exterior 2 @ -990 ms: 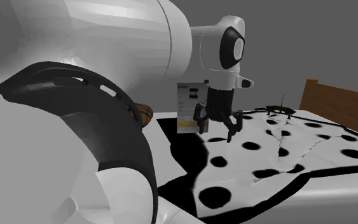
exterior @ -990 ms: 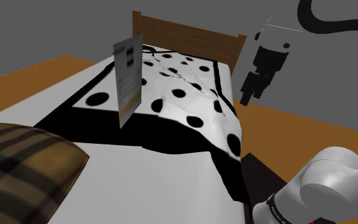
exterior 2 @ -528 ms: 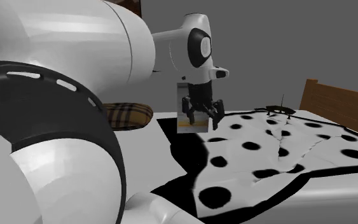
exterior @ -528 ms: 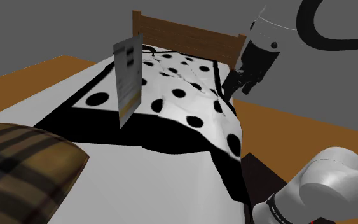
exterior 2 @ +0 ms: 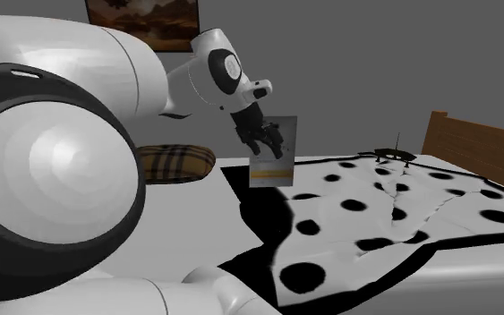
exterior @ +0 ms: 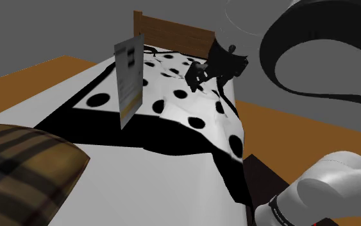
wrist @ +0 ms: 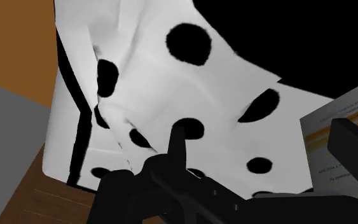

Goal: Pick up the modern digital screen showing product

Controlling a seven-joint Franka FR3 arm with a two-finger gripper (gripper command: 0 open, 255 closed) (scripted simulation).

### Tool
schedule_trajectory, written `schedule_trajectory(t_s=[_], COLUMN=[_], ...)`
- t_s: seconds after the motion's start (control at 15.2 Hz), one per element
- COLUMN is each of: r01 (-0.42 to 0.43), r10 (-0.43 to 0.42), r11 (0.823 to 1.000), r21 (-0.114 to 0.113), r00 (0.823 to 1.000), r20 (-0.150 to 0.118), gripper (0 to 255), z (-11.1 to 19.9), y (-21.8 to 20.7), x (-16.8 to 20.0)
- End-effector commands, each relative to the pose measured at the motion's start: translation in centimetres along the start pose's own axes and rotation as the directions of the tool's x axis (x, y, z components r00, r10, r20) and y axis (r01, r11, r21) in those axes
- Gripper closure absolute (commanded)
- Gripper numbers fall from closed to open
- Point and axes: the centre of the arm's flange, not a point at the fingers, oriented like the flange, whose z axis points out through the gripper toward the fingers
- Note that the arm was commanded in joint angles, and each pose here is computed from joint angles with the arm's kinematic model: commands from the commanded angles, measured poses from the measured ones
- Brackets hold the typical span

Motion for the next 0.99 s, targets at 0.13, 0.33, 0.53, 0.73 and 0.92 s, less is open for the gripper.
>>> schedule_trajectory(t_s=[0.13,0.33,0.53,0.73,0.92], r01=[-0.106,-0.187,-0.271,-0.356,-0.44], r10=[0.094,0.151,0.198,0.234,0.258], r11=[0.992,0.976,0.952,0.921,0.883], r21=[-0.068,-0.109,-0.139,-0.159,-0.166], r00=[0.983,0.949,0.898,0.83,0.748], r20=[-0.159,-0.277,-0.394,-0.506,-0.611], gripper=[0,0,0,0,0], z=[-0.8,-1.2,-1.4,-1.4,-1.3], y=[-5.9,-10.4,-14.8,-19.1,-23.4], x=[-0.1,0.3,0.9,1.9,3.2])
